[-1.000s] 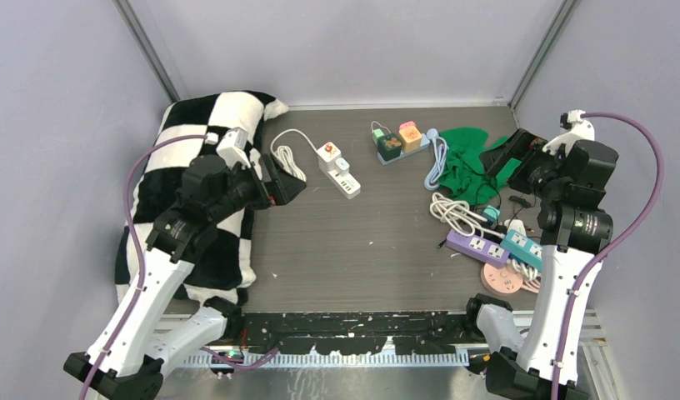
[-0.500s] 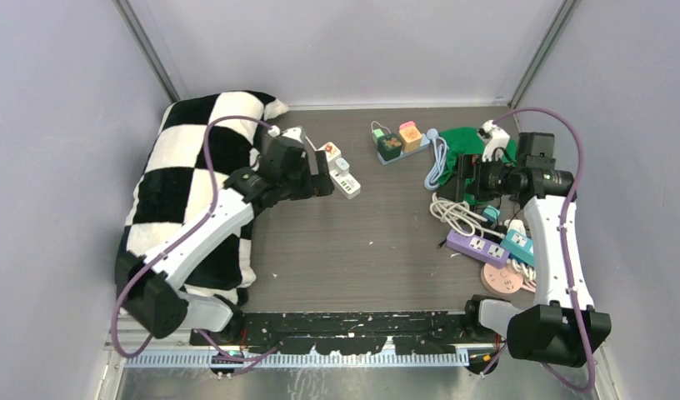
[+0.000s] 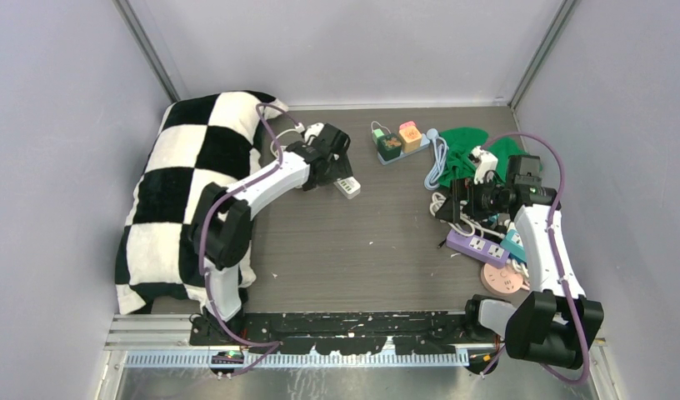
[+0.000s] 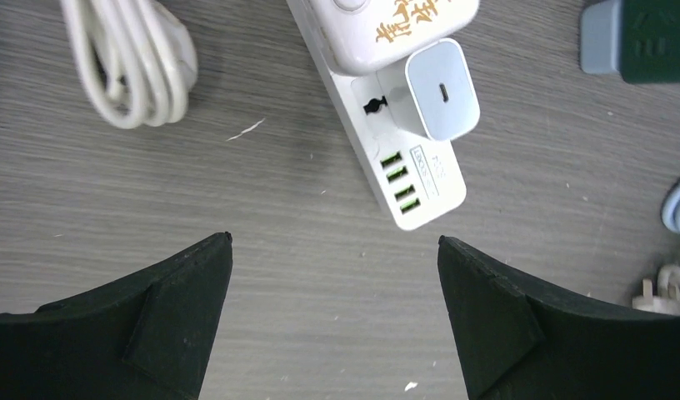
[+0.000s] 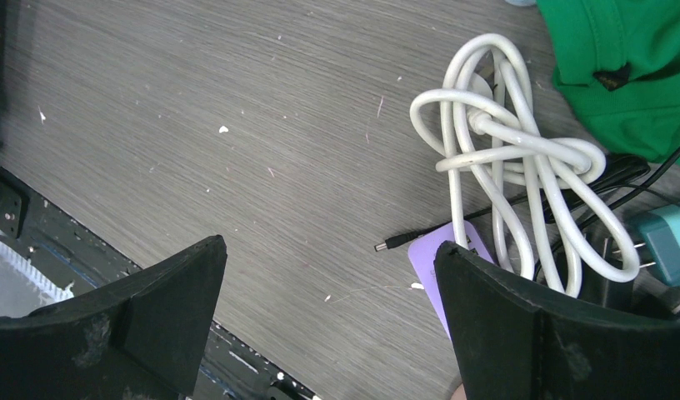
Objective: Pull the plug off the socket
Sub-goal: Move the socket to the center of the board.
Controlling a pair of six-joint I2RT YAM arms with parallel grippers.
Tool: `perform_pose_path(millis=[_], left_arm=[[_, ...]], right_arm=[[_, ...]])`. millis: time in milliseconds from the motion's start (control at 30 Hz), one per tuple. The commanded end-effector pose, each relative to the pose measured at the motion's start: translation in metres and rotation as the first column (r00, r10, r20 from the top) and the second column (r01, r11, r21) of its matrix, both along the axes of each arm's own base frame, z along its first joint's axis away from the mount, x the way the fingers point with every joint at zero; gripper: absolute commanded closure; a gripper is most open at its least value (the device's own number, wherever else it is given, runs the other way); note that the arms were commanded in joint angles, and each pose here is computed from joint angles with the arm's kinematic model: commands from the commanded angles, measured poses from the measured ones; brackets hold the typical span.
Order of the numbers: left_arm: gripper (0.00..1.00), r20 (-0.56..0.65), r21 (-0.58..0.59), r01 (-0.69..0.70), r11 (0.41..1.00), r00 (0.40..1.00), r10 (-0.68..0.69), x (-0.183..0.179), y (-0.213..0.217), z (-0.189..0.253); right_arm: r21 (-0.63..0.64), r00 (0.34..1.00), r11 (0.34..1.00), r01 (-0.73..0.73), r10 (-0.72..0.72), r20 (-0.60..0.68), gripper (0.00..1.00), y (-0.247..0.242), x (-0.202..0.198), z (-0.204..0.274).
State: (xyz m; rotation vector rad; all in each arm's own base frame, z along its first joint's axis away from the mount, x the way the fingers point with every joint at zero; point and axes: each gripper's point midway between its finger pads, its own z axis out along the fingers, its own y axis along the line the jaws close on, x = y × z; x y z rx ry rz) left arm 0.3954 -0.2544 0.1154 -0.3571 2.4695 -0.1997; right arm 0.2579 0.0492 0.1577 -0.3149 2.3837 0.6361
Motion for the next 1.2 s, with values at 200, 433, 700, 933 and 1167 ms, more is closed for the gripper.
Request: perform_pose_path(millis=[200,433,700,933,1167], left_arm=[[0.05,0.095,-0.08,-0.16,0.984,0.981,0.168,0.048,-0.029,0.007],[0.05,0.067,-0.032,-0.211,0.977,0.975,0.213,0.055,-0.03,-0.004],[0.1,0.02,-0.008,-0.231,0.973,0.973,0.231,0.061,-0.038,-0.026],[0.17,-0.025,0.01,-0.214,0.977,0.976,0.215,0.059,-0.042,-0.051],[0.27,-0.039,0.007,-0.2,0.98,0.979,0.2,0.056,-0.043,-0.064]], right_arm=[[0.017,0.995,1.0,-0.009,0.007,0.095,0.0,-0.008,0.013,-0.001],[0.014,0.995,1.0,-0.011,0.01,0.094,0.0,-0.009,0.014,-0.002],[0.015,0.996,1.0,-0.01,0.009,0.087,0.0,-0.009,0.014,-0.005],[0.017,0.997,1.0,-0.007,0.006,0.08,0.0,-0.009,0.015,-0.007],[0.014,0.997,1.0,-0.009,0.008,0.079,0.0,-0.01,0.014,-0.008]])
